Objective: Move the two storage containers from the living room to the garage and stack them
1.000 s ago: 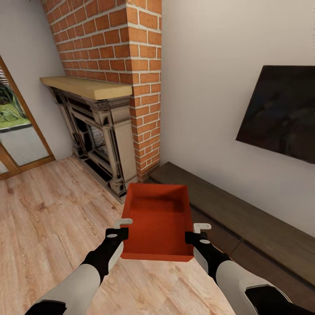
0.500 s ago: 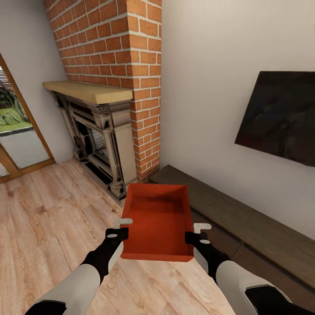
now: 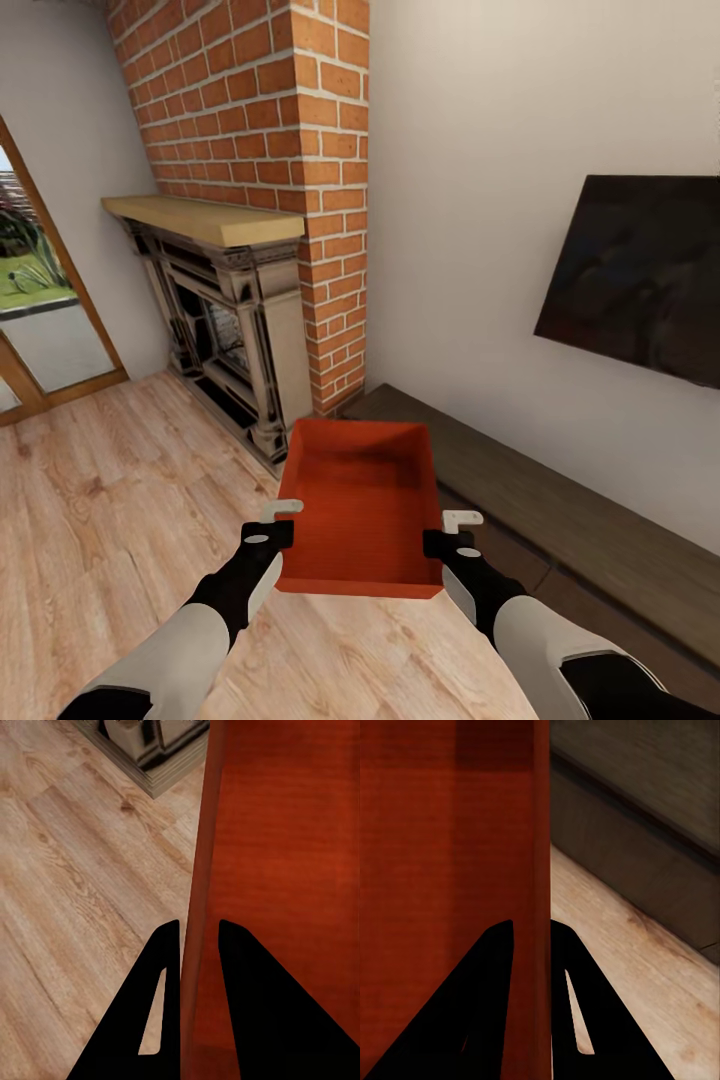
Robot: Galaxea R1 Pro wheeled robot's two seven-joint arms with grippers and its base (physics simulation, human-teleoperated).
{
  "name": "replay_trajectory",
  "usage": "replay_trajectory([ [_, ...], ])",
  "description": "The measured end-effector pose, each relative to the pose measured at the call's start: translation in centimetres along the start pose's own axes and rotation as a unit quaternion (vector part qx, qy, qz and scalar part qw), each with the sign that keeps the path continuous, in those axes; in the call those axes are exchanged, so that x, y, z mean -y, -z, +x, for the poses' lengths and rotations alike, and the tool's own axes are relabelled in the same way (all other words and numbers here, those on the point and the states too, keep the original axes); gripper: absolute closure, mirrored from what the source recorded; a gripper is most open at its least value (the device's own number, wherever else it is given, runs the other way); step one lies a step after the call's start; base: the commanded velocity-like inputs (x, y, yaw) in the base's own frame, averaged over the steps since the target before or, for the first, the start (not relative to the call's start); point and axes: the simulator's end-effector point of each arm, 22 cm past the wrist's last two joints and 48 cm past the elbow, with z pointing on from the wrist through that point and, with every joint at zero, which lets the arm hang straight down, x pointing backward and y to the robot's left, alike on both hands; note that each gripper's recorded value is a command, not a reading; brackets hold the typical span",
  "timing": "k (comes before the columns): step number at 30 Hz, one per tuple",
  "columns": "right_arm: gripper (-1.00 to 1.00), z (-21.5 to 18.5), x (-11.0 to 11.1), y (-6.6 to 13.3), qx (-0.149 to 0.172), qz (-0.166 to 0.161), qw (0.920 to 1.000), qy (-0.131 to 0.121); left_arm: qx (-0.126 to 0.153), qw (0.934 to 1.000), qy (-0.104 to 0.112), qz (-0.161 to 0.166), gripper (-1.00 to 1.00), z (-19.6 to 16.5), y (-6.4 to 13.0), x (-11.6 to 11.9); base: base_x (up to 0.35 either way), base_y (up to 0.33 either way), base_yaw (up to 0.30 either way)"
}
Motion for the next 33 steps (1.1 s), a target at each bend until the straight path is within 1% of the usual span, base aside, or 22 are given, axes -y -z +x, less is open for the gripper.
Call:
replay_trajectory([
  [33, 1.00, -2.9, 0.0, 1.5, 0.026, 0.000, 0.9996, -0.001, 0.026, 0.9996, 0.004, 0.000, 1.00, -2.9, 1.7, -0.2, 0.000, 0.000, 0.000],
])
